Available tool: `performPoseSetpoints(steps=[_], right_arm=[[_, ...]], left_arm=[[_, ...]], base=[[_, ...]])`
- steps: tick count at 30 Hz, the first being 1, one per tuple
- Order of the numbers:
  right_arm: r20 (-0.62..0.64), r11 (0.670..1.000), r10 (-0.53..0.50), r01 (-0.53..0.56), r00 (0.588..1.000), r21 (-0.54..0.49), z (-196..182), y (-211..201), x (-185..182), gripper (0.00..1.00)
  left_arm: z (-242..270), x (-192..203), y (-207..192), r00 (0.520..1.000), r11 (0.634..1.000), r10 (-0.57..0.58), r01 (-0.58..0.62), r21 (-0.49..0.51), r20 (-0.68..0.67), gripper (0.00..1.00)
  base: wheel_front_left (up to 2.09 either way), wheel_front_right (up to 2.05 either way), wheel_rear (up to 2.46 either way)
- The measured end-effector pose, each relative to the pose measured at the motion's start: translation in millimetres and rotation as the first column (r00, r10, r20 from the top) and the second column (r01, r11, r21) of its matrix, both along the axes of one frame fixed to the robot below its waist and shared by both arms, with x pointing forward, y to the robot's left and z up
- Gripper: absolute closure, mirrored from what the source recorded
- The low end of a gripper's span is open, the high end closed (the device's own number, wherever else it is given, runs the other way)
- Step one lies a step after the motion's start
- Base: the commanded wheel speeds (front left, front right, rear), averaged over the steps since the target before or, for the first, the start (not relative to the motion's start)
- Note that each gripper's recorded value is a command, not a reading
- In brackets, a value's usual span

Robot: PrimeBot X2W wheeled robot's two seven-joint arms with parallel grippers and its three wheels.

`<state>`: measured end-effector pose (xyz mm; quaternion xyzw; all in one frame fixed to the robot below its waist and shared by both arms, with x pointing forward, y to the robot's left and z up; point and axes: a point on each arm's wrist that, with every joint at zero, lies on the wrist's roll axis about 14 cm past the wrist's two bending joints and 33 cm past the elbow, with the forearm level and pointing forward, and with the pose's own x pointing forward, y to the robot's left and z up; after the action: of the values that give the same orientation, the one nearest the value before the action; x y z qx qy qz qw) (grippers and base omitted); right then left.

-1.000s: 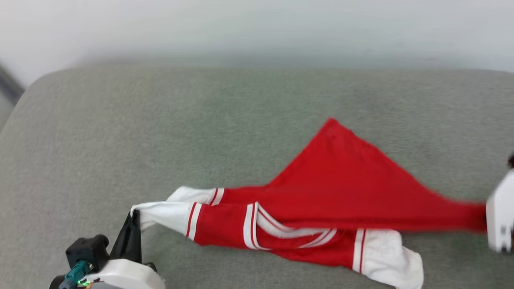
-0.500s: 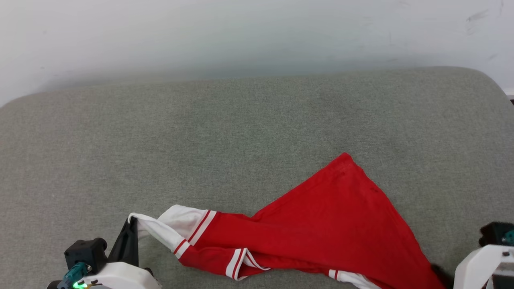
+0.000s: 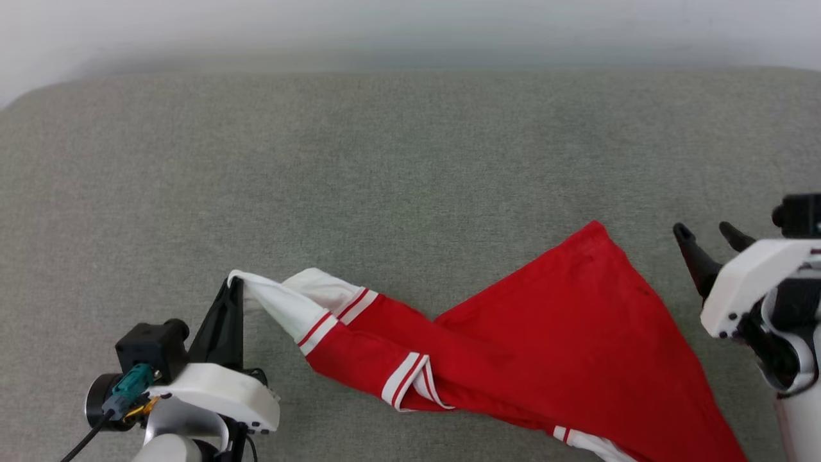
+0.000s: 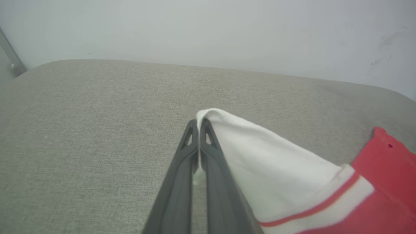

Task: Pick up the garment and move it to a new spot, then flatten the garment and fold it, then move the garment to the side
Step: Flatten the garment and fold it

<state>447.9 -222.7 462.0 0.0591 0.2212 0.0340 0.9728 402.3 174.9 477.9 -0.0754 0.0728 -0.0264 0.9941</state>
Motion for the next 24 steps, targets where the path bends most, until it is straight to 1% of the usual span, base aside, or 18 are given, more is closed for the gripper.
performPoseSetpoints(steps=[2,4,6,8,9,15,18,19,20,21,24], right_arm=[[-0.081,0.998,0.06,-0.062,0.995,-0.023,-8.6,11.9,12.5,0.0],[-0.183,0.991,0.114,-0.126,0.977,-0.053,-18.8,21.0,21.4,0.0],[-0.3,0.983,0.149,-0.175,0.942,-0.063,-32.7,29.0,25.2,0.0],[-0.374,0.974,0.182,-0.22,0.909,-0.061,-41.7,40.4,29.6,0.0],[-0.419,0.968,0.198,-0.245,0.886,-0.06,-47.6,46.3,30.3,0.0],[-0.568,0.939,0.263,-0.343,0.78,-0.037,-83.6,74.8,28.0,0.0],[-0.608,0.929,0.279,-0.368,0.743,-0.023,-95.1,81.9,26.5,0.0],[-0.619,0.927,0.282,-0.374,0.733,-0.021,-97.4,82.7,26.3,0.04],[-0.628,0.926,0.283,-0.376,0.725,-0.016,-99.5,83.3,25.4,0.6],[-0.636,0.926,0.283,-0.377,0.717,-0.013,-100.6,83.3,25.1,1.0],[-0.656,0.924,0.283,-0.382,0.7,-0.008,-101.4,83.7,21.8,1.0]], left_arm=[[0.1,4.7,-0.1,1.0,1.0,-0.004,0.004,0.001,0.007,1.0],[-1.8,8.4,-0.1,1.0,1.0,-0.006,0.006,0.001,0.007,1.0],[-2.7,11.9,-1.1,1.0,1.0,-0.009,0.009,-0.002,0.012,1.0],[-5.0,14.9,-1.7,1.0,1.0,-0.01,0.01,-0.005,0.009,1.0],[-5.6,16.4,-2.4,1.0,1.0,-0.013,0.013,-0.008,0.012,1.0],[-16.8,21.7,2.6,1.0,1.0,0.0,0.0,-0.007,-0.004,1.0],[-21.7,21.9,4.3,1.0,1.0,0.007,-0.007,-0.009,-0.013,1.0],[-22.5,22.1,4.7,1.0,1.0,0.009,-0.009,-0.009,-0.014,1.0],[-23.8,21.7,5.2,1.0,1.0,0.01,-0.011,-0.008,-0.018,1.0],[-24.9,21.1,5.4,1.0,1.0,0.011,-0.011,-0.008,-0.02,1.0],[-25.4,19.8,5.3,1.0,1.0,0.01,-0.01,-0.008,-0.023,1.0]], base=[[0.0,0.0,0.0],[0.0,0.0,0.0],[0.0,0.0,0.0],[0.0,0.0,0.0],[0.0,0.0,0.0],[0.0,0.0,0.0],[0.0,0.0,0.0],[0.0,0.0,0.0],[0.0,0.0,0.0],[0.0,0.0,0.0],[0.0,0.0,0.0]])
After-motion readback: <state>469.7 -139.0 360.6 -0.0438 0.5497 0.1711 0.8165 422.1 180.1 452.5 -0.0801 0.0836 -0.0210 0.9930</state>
